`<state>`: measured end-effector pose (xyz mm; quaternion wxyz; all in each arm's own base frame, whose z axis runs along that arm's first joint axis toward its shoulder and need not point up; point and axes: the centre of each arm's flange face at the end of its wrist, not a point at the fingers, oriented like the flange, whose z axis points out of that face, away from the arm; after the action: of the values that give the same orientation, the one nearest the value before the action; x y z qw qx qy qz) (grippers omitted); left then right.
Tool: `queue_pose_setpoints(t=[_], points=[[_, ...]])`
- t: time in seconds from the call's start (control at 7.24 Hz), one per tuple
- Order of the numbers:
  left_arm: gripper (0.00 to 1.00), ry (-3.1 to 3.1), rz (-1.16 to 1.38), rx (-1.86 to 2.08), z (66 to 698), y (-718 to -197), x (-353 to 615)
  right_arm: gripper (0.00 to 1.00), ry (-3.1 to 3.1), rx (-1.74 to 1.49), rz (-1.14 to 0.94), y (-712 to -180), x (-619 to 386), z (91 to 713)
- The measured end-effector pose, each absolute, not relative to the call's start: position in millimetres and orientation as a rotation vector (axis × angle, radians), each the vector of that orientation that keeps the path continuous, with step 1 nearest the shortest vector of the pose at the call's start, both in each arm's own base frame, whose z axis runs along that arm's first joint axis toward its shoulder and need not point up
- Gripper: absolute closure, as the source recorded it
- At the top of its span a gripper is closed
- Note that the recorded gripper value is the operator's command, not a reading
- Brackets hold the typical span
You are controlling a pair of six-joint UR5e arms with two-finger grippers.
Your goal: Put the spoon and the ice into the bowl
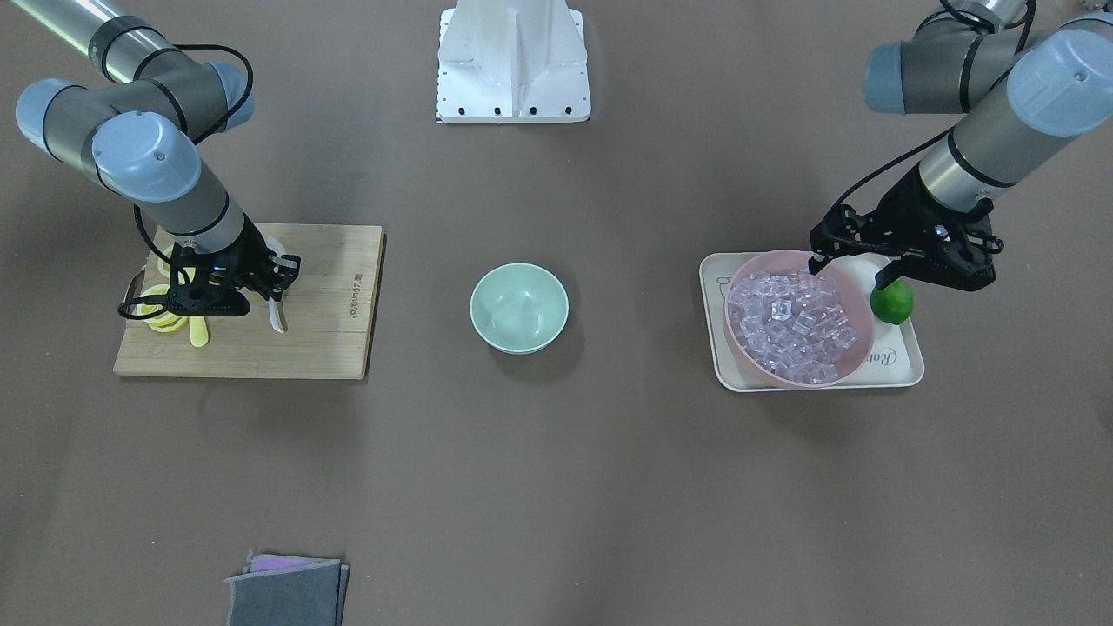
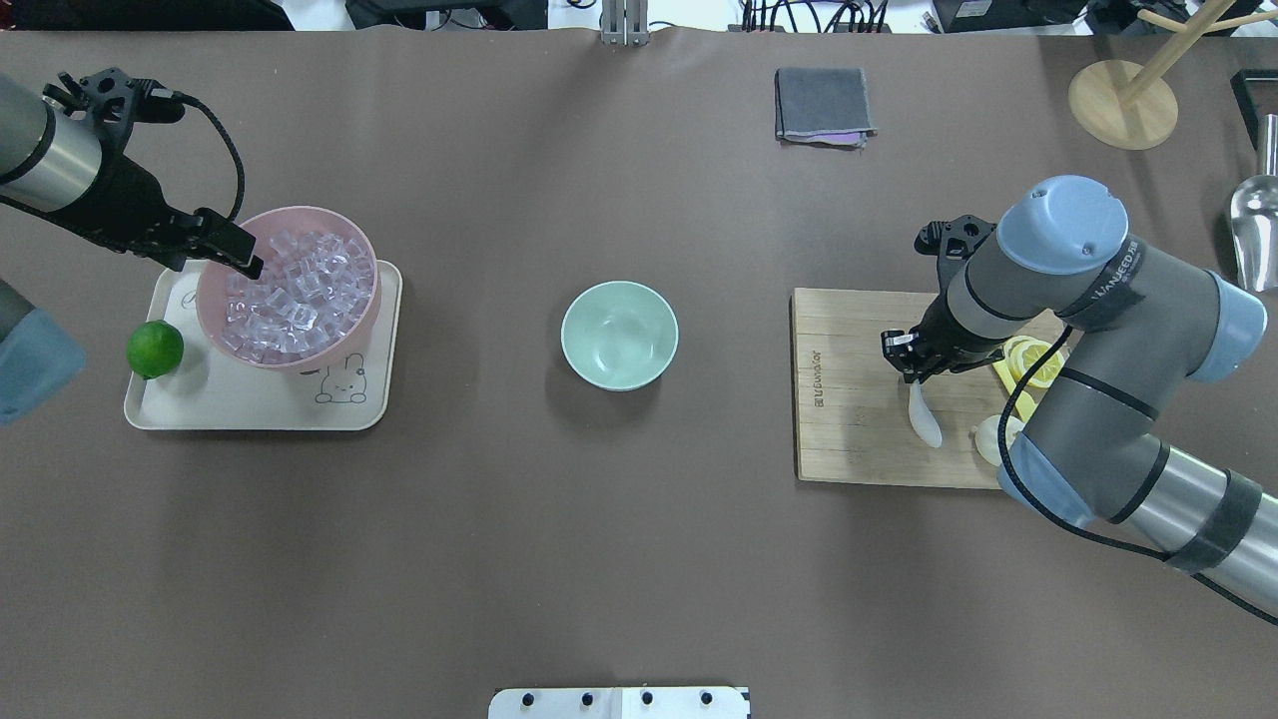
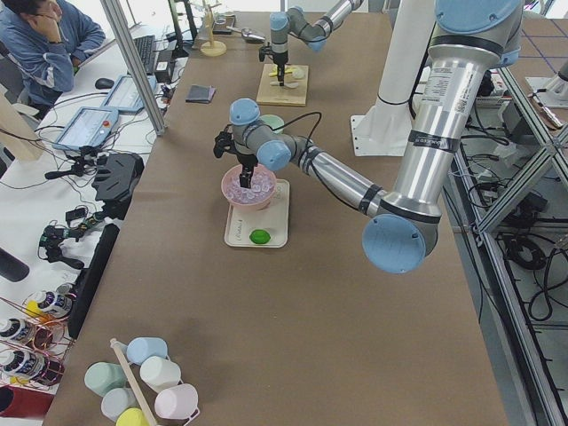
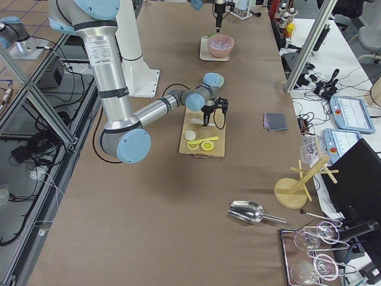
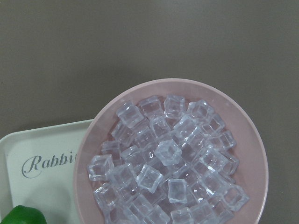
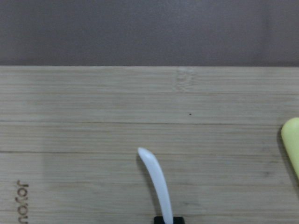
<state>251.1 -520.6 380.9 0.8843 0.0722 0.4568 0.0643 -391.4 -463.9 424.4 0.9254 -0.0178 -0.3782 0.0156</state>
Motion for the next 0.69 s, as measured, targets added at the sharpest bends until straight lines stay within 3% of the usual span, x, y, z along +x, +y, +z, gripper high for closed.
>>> queue_pose_setpoints(t=[0.28, 0.69], points=[[0.04, 0.951, 0.134, 0.151, 380.9, -520.5, 251.2, 1.00, -0.794, -0.032, 0.052, -467.9, -393.2, 410.2], [0.04, 0.922, 0.130, 0.177, 382.8, -520.4, 254.2, 1.00, -0.891, -0.078, 0.294, -493.5, -441.8, 313.2]])
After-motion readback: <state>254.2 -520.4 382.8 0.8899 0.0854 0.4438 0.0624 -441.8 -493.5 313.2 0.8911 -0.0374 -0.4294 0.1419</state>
